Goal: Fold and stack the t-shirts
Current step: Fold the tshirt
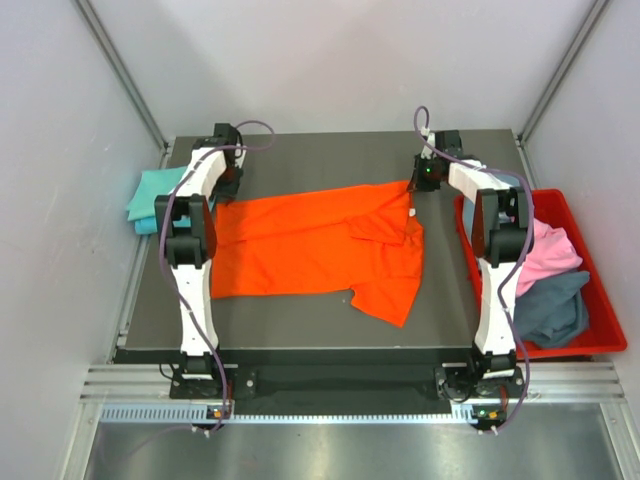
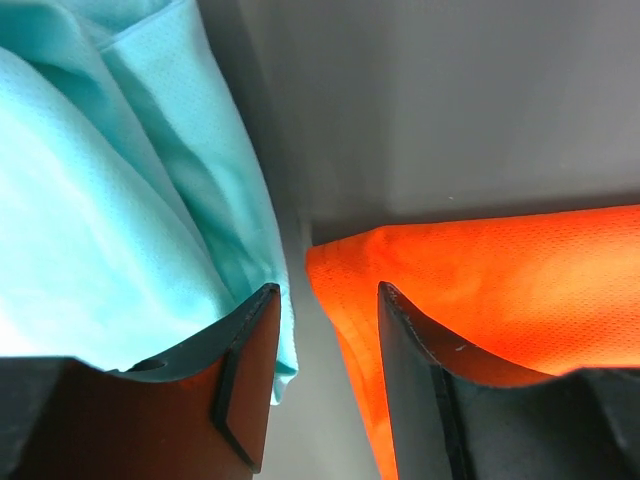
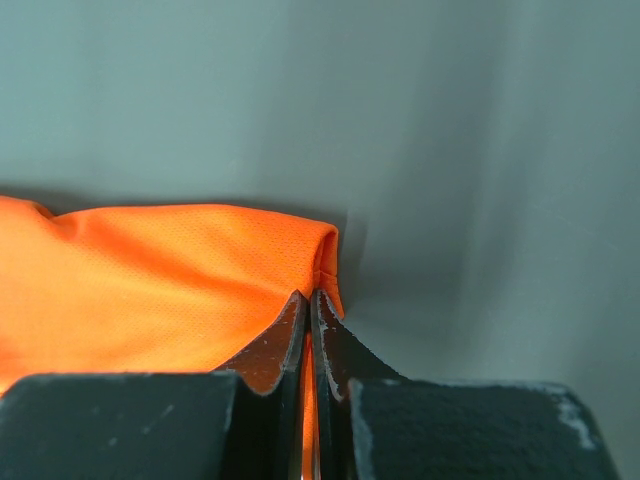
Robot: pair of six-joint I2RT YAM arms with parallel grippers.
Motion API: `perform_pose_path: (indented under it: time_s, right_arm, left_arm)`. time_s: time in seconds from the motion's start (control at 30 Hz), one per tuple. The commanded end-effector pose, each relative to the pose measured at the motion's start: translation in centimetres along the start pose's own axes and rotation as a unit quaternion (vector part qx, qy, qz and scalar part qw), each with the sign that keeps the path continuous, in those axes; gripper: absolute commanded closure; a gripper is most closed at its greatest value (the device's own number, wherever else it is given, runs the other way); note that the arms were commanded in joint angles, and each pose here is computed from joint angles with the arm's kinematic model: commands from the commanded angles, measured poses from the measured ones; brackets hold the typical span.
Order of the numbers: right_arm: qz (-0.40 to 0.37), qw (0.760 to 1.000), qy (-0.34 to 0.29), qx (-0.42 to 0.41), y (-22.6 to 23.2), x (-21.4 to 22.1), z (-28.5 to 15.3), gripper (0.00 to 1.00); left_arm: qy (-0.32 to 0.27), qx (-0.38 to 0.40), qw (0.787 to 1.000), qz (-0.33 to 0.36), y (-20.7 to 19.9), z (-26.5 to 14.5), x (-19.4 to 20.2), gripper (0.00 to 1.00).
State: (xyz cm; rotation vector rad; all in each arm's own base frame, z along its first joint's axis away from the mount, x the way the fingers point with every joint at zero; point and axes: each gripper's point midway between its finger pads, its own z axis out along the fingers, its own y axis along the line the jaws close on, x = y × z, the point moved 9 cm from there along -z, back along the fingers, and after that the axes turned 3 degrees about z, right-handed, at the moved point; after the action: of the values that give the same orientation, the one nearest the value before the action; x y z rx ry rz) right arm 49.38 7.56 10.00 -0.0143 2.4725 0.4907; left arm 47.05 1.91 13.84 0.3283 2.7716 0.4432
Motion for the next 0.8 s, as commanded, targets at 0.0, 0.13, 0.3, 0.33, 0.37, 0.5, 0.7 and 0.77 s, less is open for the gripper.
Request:
perform_pose_path:
  time_s: [0.0,0.13,0.3,0.33,0.37,0.5,0.7,0.77]
  right_arm:
    - [-0.01,0.998,-0.049,0.03,-0.5,-2.4,-0.7,1.0]
    - [-0.009,0.998,-0.053,0.039,-0.9,-2.7,-1.0,1.0]
    - [-0.004,0.997,-0.055,0.05,-1.7,-2.7,-1.3,1.0]
    - [-0.004,0.997,-0.054,0.05,-1.7,-2.6,-1.3,1.0]
    - [-0.005,0.997,-0.056,0.048,-1.7,-2.7,-1.3,1.0]
    - [-0.005,0.997,-0.054,0.052,-1.8,-2.5,-1.4,1.0]
    - [-0.009,0.997,-0.054,0.058,-2.0,-2.4,-1.8,1.0]
    - [-0.009,0.997,-0.056,0.06,-2.0,-2.4,-1.9,1.0]
  left_arm:
    - [-0.007,0.009,1.0,-0.01,0.0,-0.8,-0.4,0.51]
    - [-0.005,0.013,1.0,-0.009,-0.4,-0.3,-0.6,0.54]
    - [-0.002,0.019,1.0,-0.007,-0.7,-0.3,-0.5,0.55]
    - [-0.003,0.021,1.0,-0.007,-0.7,-0.2,-0.5,0.55]
    - [0.0,0.022,1.0,-0.006,-0.8,0.0,-0.4,0.55]
    - [0.004,0.03,1.0,-0.007,-1.3,1.0,-0.6,0.58]
    - [0.0,0.038,0.999,0.001,-2.4,1.8,-1.3,0.76]
    - [-0.002,0.035,0.999,0.0,-2.4,2.0,-1.5,0.89]
